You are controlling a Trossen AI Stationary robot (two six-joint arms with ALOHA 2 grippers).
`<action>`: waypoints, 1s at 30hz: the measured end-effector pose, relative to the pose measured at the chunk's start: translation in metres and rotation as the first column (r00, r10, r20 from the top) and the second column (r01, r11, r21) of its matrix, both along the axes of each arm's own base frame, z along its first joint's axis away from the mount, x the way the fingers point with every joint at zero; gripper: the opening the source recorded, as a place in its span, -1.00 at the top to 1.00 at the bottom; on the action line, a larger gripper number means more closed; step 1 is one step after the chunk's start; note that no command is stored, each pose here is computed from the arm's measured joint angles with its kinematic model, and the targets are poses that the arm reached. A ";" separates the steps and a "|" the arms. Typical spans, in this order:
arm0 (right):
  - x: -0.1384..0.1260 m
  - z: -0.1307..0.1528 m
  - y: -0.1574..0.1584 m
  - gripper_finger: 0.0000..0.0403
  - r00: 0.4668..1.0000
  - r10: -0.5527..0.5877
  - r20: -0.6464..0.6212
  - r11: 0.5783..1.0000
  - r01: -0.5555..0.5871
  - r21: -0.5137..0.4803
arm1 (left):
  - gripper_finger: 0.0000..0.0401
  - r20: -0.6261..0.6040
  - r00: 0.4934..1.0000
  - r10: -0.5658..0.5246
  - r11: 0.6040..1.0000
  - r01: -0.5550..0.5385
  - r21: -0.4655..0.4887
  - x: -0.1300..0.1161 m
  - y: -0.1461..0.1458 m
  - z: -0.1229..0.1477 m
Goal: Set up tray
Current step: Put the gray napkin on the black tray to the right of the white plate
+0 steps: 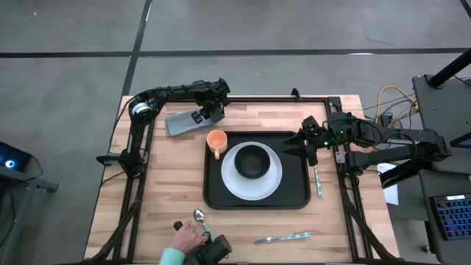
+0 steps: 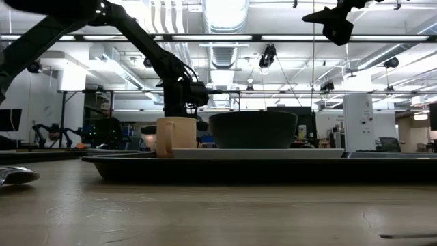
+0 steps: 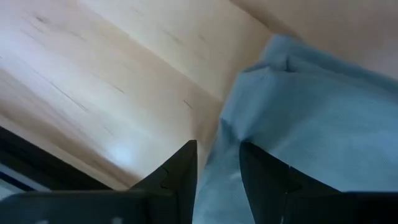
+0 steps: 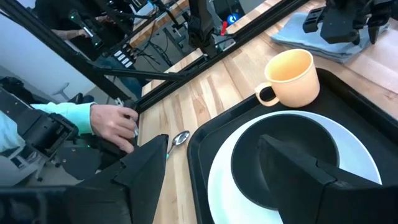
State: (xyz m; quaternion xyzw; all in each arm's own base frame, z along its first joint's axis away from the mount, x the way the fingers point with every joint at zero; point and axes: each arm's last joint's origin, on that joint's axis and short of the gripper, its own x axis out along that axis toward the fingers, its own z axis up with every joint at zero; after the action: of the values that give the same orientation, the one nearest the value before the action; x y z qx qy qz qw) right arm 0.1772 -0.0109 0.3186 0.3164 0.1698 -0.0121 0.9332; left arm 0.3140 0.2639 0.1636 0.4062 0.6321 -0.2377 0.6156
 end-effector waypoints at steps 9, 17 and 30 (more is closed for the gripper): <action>0.000 0.000 0.000 -0.18 1.000 0.011 0.001 1.000 -0.011 -0.012 | 0.56 -0.087 0.995 -0.045 0.996 0.038 -0.076 -0.011 -0.007 -0.020; 0.000 0.000 0.000 -0.14 1.000 0.028 0.008 0.999 -0.028 -0.045 | 0.98 -0.081 0.992 0.095 0.991 -0.101 -0.084 -0.011 -0.007 -0.019; 0.000 0.001 0.000 -0.11 1.000 0.013 0.014 0.997 -0.012 -0.073 | 1.00 -0.040 0.966 0.256 0.962 -0.258 -0.084 -0.006 -0.006 0.076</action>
State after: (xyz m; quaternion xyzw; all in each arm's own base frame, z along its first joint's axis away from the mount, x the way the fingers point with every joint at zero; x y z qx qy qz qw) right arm 0.1774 -0.0114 0.3194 0.2811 0.1645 -0.0104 0.9454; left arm 0.3080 0.2582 0.2399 0.2895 0.6771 -0.1895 0.6494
